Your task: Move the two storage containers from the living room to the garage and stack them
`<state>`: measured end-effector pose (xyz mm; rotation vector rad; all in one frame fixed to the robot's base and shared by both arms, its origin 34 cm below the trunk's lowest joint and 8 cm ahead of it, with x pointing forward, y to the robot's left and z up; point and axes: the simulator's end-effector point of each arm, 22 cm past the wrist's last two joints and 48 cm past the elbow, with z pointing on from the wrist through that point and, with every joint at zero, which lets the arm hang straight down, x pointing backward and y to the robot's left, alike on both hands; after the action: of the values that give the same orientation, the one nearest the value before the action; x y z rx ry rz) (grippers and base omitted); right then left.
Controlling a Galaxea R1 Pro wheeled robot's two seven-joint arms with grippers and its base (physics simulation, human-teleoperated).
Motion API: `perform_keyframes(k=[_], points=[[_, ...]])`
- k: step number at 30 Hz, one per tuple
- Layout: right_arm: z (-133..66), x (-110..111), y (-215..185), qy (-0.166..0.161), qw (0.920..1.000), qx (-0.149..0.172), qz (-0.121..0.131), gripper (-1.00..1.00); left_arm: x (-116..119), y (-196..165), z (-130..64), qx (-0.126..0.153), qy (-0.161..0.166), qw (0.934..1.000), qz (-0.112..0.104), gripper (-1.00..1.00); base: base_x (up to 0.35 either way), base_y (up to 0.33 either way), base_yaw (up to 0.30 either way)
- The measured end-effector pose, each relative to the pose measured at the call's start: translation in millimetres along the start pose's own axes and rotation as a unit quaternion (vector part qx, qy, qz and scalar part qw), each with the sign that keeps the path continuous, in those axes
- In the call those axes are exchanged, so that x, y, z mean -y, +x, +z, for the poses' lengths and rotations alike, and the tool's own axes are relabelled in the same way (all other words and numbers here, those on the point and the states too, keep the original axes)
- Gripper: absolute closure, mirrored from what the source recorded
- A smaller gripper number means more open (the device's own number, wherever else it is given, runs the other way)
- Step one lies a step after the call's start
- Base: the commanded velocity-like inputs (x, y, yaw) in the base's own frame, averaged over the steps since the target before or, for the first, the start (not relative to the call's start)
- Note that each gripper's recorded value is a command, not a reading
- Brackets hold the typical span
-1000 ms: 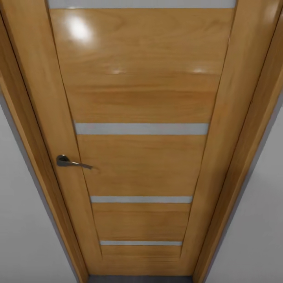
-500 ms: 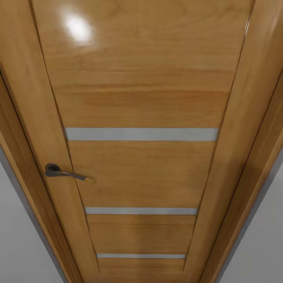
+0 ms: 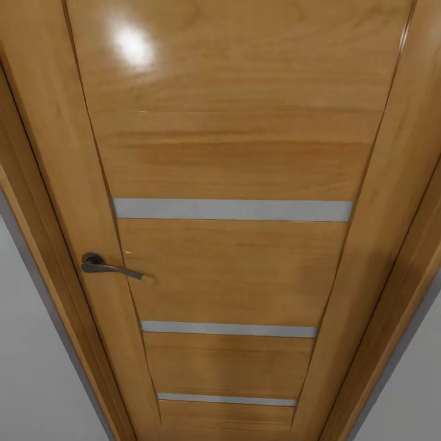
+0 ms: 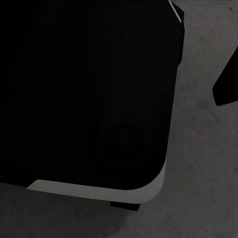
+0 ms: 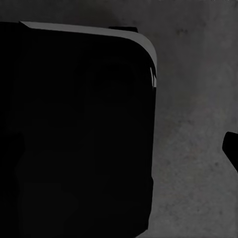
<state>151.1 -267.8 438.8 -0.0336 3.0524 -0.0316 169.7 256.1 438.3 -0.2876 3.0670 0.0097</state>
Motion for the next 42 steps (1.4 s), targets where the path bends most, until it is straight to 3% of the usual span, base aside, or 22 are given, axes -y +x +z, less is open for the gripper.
perform_keyframes(k=[42], points=[[0.1,-6.9,0.3,-0.005,1.0000,-0.002,-0.006,-1.00,2.5,0.7,0.0,-0.001,0.002,1.0000,0.000,-1.00,-0.008,0.000,0.000]])
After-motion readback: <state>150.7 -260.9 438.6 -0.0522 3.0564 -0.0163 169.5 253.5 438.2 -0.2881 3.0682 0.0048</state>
